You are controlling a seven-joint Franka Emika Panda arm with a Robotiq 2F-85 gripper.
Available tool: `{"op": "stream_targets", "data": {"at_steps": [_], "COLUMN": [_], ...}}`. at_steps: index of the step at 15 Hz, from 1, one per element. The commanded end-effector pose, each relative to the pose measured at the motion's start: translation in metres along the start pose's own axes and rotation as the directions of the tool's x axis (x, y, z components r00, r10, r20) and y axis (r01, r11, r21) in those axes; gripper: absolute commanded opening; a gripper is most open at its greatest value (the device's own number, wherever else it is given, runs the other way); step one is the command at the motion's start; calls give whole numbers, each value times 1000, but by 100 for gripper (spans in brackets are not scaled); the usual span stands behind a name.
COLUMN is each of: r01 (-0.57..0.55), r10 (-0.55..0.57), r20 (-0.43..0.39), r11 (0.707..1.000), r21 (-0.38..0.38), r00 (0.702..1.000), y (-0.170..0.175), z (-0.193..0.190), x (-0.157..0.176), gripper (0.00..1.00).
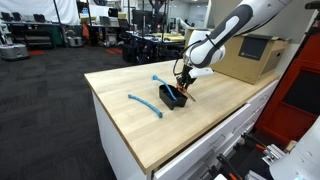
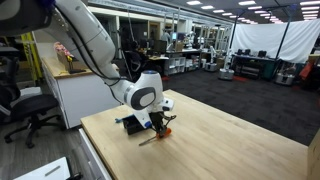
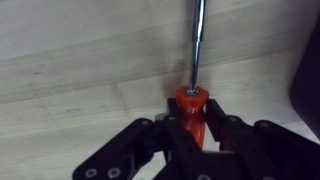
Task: Move the screw driver to the left side of the black thing
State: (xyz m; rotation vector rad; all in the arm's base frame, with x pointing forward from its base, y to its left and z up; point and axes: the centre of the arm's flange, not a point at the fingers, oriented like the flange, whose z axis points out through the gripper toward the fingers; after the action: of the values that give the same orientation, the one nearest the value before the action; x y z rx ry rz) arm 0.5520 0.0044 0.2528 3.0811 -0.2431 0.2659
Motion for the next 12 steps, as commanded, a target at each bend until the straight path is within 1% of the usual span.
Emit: {"op": "stream_targets", "data": {"at_steps": [1, 4, 8, 12], "r01": [-11, -7, 10, 43], "r10": [11, 7, -10, -43], "r20": [-9, -23, -27, -19], "r11": [1000, 1000, 1000, 999], "r21": [-5, -4, 7, -8], "r00": [1000, 1000, 1000, 999], "y": [-4, -9, -24, -40], "z": [5, -11, -41, -79], "x": [1, -6, -11, -17], "gripper": [8, 8, 8, 8]}}
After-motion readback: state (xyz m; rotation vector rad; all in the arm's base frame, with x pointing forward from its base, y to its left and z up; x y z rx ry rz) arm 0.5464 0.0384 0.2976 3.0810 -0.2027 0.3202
